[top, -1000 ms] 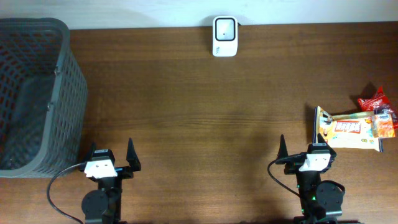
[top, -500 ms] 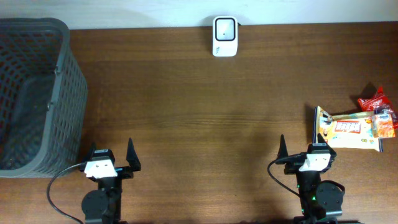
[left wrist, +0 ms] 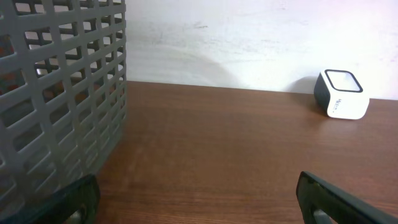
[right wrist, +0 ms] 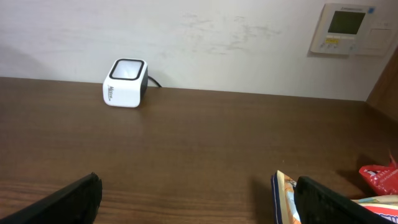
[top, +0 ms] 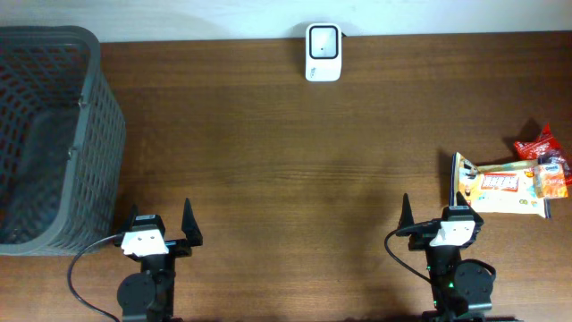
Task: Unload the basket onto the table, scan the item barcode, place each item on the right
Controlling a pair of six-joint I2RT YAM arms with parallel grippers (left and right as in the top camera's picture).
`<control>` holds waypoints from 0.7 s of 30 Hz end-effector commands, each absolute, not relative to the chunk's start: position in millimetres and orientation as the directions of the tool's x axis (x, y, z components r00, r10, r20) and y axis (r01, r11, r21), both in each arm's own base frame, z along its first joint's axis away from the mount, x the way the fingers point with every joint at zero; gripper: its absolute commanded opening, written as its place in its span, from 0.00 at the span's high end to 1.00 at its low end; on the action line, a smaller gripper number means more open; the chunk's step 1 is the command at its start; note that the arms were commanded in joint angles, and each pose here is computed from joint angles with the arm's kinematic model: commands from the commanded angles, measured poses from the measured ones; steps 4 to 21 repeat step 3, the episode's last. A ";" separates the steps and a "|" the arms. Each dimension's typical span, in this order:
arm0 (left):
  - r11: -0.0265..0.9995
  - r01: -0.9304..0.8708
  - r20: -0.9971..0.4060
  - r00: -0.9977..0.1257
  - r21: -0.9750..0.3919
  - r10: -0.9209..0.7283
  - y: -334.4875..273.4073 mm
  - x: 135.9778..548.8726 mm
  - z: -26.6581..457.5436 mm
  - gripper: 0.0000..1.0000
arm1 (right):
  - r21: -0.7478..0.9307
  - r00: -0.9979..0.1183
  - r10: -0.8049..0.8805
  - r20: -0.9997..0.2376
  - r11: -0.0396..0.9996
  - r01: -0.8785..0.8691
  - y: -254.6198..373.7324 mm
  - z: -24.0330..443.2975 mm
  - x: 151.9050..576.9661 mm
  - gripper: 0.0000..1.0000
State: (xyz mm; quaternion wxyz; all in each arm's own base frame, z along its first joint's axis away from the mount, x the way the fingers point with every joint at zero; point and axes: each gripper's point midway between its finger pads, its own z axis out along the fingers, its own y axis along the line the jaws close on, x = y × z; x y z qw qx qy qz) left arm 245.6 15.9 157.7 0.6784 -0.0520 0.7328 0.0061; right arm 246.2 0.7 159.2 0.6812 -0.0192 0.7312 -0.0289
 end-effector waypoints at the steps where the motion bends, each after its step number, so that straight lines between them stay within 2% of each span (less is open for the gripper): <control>1: 0.993 -0.097 -0.995 -0.069 -0.070 -0.077 18.5 245.2 156.9 0.01 | -0.075 -0.077 -0.075 -0.994 0.997 -0.004 3.7 156.1 245.9 0.02; 21: 0.993 -0.097 -0.995 -0.069 -0.070 -0.077 18.5 245.2 156.9 0.01 | -0.075 -0.077 -0.075 -0.994 0.997 -0.004 3.6 156.1 245.9 0.02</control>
